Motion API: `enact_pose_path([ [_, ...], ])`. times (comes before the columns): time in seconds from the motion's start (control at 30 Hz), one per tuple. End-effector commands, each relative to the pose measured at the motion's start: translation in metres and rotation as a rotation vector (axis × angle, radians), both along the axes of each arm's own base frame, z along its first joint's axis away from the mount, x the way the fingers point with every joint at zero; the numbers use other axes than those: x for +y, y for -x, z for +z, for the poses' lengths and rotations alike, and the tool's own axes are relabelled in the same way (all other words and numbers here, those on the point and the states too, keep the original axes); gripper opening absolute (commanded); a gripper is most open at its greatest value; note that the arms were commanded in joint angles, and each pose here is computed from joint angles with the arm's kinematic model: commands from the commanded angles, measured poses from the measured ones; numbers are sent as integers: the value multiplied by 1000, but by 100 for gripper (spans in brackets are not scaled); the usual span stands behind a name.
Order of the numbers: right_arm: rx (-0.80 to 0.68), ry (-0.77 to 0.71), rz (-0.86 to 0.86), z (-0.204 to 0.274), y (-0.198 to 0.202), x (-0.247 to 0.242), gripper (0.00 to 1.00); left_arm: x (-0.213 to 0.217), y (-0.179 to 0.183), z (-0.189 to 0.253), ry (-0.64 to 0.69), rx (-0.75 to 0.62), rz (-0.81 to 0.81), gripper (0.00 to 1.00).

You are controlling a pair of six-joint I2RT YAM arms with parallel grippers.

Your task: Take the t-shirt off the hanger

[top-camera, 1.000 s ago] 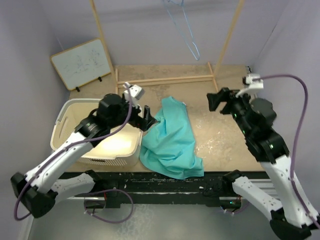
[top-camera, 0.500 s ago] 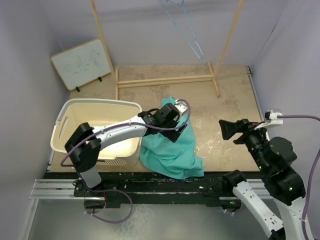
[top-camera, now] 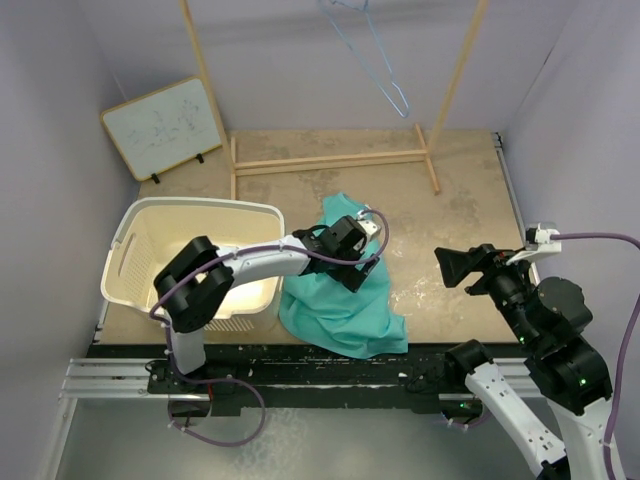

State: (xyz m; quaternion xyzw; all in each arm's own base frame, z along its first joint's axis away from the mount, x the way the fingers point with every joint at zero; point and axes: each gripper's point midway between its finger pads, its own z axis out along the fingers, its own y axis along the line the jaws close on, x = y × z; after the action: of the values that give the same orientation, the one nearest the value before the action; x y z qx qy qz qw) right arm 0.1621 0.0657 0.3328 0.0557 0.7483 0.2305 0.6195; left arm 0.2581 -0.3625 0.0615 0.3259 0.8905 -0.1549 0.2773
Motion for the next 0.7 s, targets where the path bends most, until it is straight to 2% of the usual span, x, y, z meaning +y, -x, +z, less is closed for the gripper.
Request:
enact_pose_path([
  [0.0, -103, -36, 18, 26, 17, -5, 84, -1, 4, -28, -26, 32, 30, 99],
  [0.03, -103, -35, 17, 26, 16, -5, 84, 1, 4, -32, -39, 33, 36, 100],
  [0.1, -103, -33, 15, 26, 16, -5, 84, 4, 4, -37, -61, 34, 50, 88],
  [0.17, -100, -32, 14, 25, 16, -5, 84, 4, 4, -38, -75, 41, 45, 61],
  [0.23, -98, -30, 10, 25, 15, -5, 84, 3, 3, -33, -89, 49, 43, 11],
  [0.27, -97, -32, 6, 25, 14, -6, 84, 5, 2, -28, -100, 44, 51, 0],
  [0.4, -90, -28, 3, 24, 13, -6, 84, 3, -10, 27, -60, -43, 59, 0],
  [0.5, -87, -26, 3, 23, 12, -5, 84, 13, -24, 94, -17, -171, 99, 0],
  [0.67, -80, -25, -1, 22, 10, -5, 84, 57, -43, 212, 57, -361, 201, 0],
])
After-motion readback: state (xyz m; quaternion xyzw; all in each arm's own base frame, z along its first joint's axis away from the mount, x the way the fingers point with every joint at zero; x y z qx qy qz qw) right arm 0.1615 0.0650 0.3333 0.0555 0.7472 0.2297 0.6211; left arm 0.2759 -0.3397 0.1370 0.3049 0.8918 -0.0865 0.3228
